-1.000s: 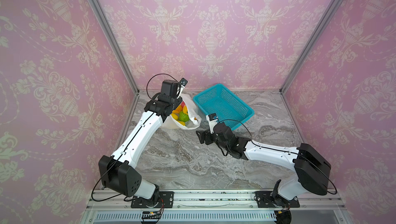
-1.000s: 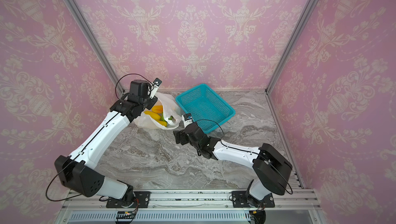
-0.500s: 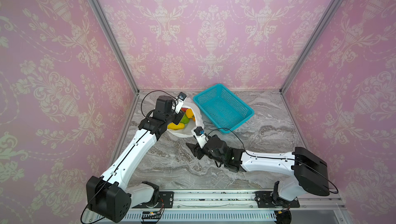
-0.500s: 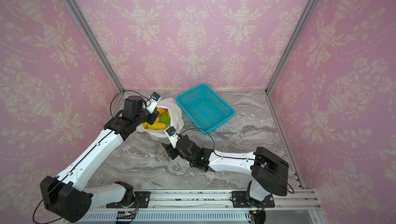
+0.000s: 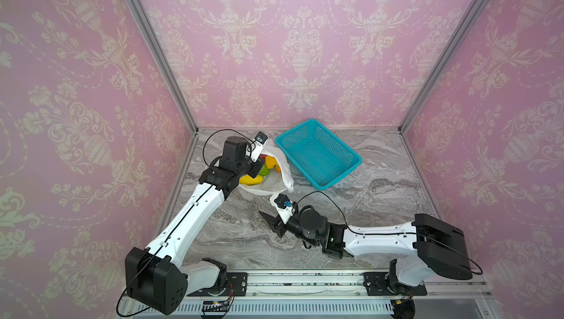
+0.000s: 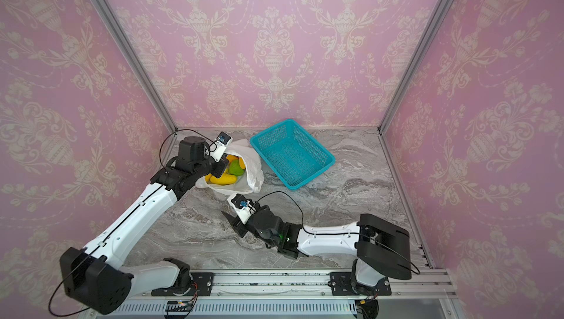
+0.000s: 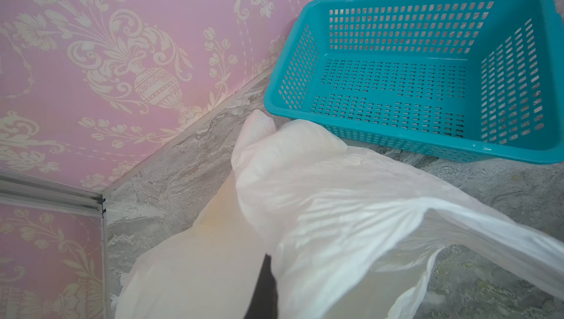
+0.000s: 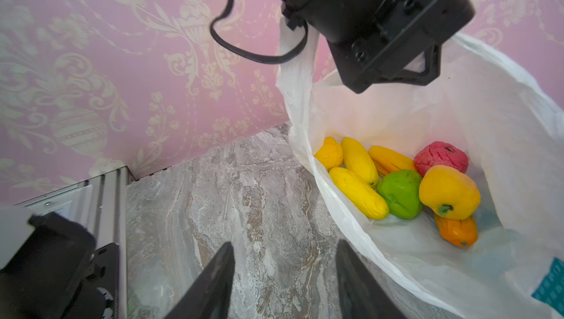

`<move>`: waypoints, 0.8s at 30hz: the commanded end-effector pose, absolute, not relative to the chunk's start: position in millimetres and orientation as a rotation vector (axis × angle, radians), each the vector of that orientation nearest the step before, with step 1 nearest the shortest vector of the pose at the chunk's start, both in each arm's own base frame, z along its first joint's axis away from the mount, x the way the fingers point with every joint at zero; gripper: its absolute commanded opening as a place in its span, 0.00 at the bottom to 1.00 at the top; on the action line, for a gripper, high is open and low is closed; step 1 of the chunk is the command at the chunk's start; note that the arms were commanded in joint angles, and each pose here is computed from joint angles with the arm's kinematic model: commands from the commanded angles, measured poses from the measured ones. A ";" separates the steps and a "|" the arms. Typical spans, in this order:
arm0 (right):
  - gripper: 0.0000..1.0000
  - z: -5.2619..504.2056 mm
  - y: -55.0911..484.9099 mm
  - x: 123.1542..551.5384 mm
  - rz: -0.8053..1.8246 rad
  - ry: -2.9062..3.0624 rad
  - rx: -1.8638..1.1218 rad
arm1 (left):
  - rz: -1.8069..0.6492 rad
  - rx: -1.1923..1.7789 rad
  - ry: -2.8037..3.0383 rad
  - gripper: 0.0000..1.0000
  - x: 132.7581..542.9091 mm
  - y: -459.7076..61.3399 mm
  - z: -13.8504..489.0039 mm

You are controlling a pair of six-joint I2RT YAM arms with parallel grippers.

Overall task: Untie the knot of the plastic bag and take out the fruit
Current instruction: Open the plastic bag at the top-left of the table.

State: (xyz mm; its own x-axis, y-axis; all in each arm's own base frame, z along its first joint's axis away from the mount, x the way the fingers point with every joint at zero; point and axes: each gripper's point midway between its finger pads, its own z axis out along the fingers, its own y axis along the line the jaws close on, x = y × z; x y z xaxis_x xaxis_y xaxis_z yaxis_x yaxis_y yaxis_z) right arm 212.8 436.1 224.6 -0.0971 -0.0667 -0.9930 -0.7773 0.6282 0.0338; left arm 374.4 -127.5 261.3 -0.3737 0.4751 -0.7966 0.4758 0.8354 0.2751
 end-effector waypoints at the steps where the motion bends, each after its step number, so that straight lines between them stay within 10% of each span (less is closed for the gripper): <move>1: 0.42 210.2 444.4 254.9 0.503 1.669 -0.615 | -0.034 0.681 1.990 0.00 370.6 -129.5 270.5; 11: 0.29 166.3 457.6 341.9 0.440 1.893 -0.424 | -0.017 0.669 1.961 0.00 369.5 -125.8 276.3; 24: 0.37 92.7 480.6 319.2 0.424 2.000 -0.547 | -0.004 0.652 1.887 0.00 363.5 -122.4 290.6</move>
State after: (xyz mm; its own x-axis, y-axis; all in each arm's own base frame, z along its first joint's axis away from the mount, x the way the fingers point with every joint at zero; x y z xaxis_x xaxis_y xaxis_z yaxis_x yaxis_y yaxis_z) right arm 326.3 478.0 101.2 -0.4077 -0.1812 -0.8949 -0.5351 0.8416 0.0734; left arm 363.9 -123.9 278.9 -0.3030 0.4512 -0.8394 0.4524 0.8434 0.2900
